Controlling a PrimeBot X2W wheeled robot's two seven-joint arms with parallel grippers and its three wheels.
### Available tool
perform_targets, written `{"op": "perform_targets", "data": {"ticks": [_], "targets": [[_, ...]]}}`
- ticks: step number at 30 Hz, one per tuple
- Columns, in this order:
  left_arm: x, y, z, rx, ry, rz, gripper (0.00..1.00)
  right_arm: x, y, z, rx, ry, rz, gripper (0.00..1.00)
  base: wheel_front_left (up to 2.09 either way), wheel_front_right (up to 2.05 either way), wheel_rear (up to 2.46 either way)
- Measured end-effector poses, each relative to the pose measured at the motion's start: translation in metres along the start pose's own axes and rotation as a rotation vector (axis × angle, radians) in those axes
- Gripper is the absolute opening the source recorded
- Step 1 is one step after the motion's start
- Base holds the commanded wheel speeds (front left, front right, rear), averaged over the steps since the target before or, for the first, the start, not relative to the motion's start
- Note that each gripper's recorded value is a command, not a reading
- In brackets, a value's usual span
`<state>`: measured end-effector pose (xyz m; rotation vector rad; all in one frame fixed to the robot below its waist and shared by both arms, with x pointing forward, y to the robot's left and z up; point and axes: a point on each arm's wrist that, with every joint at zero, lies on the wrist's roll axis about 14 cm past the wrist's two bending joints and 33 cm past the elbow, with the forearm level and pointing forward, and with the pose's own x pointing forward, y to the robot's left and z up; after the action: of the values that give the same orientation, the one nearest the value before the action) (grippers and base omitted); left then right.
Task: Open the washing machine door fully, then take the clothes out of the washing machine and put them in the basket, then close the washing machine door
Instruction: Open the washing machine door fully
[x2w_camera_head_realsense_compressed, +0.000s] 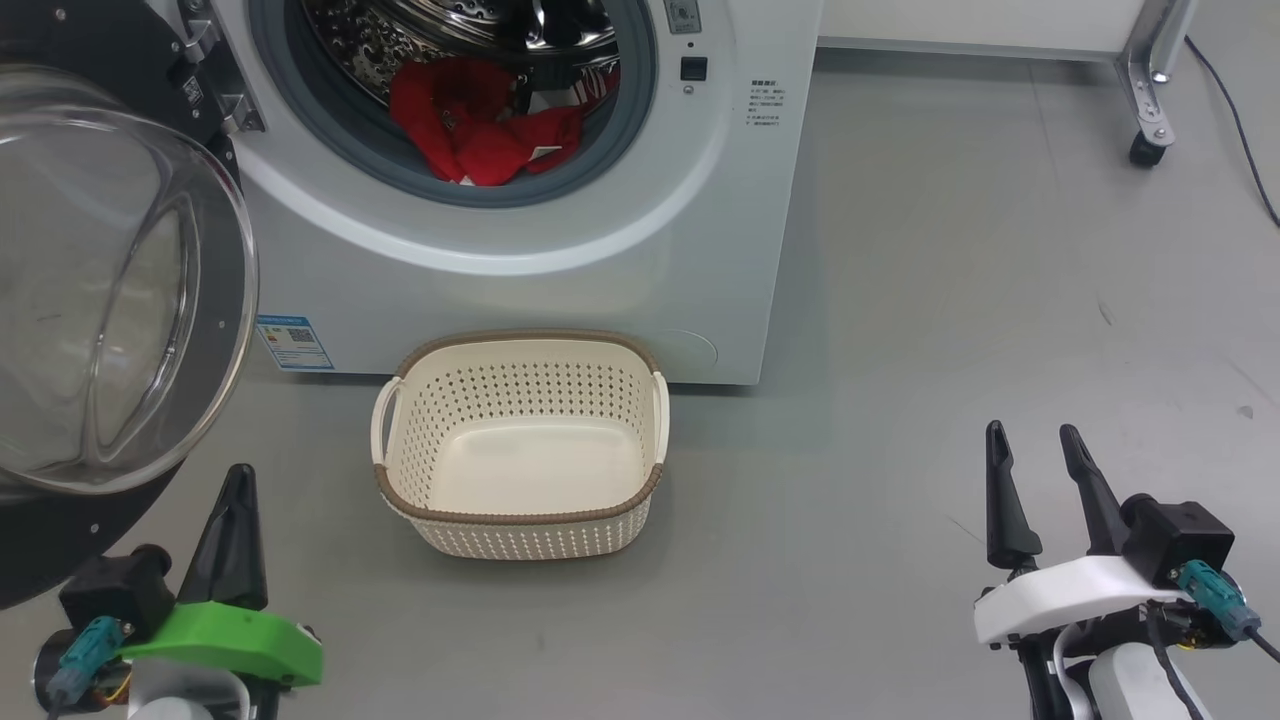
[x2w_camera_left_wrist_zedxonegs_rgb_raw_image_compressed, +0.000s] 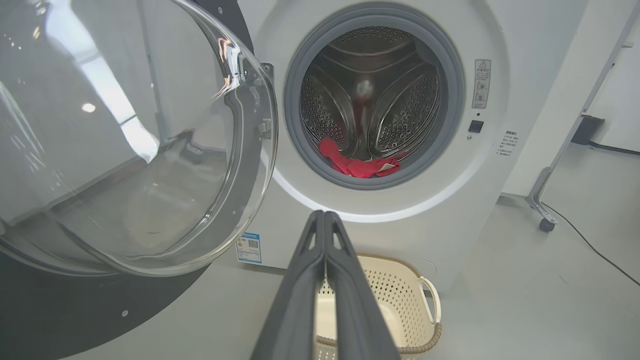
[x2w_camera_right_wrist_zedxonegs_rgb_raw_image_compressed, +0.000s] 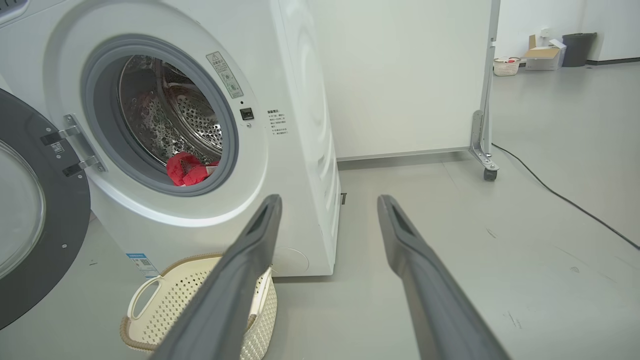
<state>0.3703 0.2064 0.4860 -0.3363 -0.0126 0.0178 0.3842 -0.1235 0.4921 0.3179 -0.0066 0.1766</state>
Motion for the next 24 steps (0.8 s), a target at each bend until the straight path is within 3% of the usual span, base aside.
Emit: {"op": "perform_targets", "data": {"ticks": [5, 6, 7, 24], "targets": [[0.003, -0.015, 0.005, -0.011, -0.024, -0.034, 0.04, -0.003, -0.005, 0.004, -0.003, -0.012, -0.017, 1.0, 0.0, 0.0, 0.0], [0.003, -0.016, 0.006, -0.004, -0.028, -0.041, 0.41, -0.004, -0.007, 0.004, -0.003, -0.012, -0.021, 1.0, 0.0, 0.0, 0.0], [0.003, -0.017, 0.008, -0.005, -0.035, -0.043, 1.0, -0.005, -0.008, 0.004, -0.003, -0.013, -0.024, 1.0, 0.0, 0.0, 0.0], [-0.008, -0.021, 0.002, -0.024, -0.025, -0.049, 1.0, -0.011, -0.009, 0.004, -0.005, -0.015, -0.032, 1.0, 0.0, 0.0, 0.0]]}}
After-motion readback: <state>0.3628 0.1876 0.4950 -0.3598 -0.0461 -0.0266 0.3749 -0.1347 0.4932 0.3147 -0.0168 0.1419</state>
